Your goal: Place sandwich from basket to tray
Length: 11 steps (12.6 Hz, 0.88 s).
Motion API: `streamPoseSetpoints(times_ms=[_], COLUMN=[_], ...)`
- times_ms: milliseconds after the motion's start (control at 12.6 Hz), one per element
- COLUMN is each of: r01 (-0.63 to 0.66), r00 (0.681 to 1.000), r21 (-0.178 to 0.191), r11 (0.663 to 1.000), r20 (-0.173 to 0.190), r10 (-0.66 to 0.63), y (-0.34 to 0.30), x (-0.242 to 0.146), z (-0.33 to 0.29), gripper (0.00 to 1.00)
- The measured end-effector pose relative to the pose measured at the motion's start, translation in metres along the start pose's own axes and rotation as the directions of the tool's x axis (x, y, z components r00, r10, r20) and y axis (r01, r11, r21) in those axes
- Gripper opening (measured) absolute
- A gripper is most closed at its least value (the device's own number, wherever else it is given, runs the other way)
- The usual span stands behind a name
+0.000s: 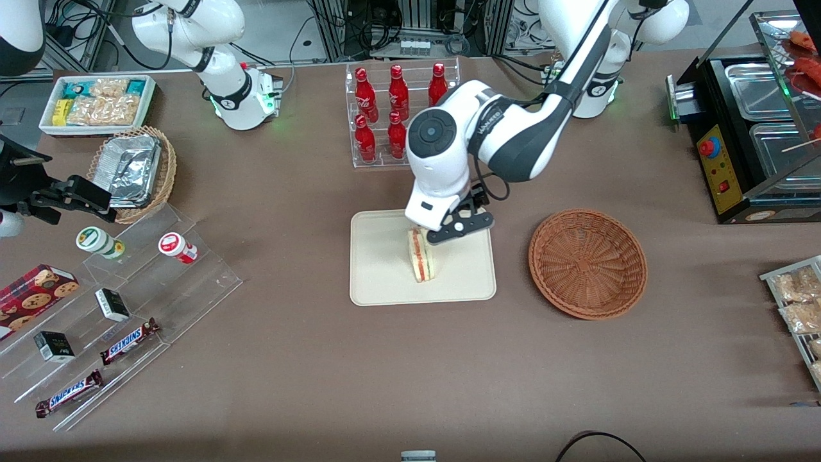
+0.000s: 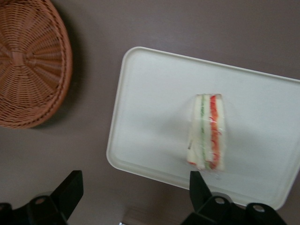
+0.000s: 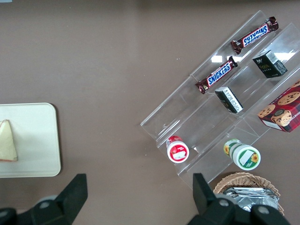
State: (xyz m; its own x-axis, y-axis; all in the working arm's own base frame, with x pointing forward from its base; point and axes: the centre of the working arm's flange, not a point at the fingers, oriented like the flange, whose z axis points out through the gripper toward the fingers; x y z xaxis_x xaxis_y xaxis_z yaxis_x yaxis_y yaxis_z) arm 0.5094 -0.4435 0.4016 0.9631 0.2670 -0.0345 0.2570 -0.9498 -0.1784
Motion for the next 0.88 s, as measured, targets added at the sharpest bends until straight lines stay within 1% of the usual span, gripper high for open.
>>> streamPoseSetpoints(times_ms=[239, 478, 558, 637, 876], r01=[0.029, -0.021, -0.02, -0.03, -0.073], r00=[1.0, 1.0, 1.0, 0.999, 0.997], r21=[0.024, 0.05, 0.052, 0.046, 0.03], r11=[0.999, 0.999, 0.998, 0.998, 0.997], r20=[-0.005, 0.0, 0.006, 0.014, 0.039], r10=[-0.029, 0.021, 0.02, 0.03, 0.072], y=[-0.024, -0.058, -0.077, -0.096, -0.143], x=[0.026, 0.05, 0.061, 0.071, 0.084], z=[0.005, 0.008, 0.004, -0.001, -0.018], gripper=[1.0, 1.0, 1.0, 1.0, 1.0])
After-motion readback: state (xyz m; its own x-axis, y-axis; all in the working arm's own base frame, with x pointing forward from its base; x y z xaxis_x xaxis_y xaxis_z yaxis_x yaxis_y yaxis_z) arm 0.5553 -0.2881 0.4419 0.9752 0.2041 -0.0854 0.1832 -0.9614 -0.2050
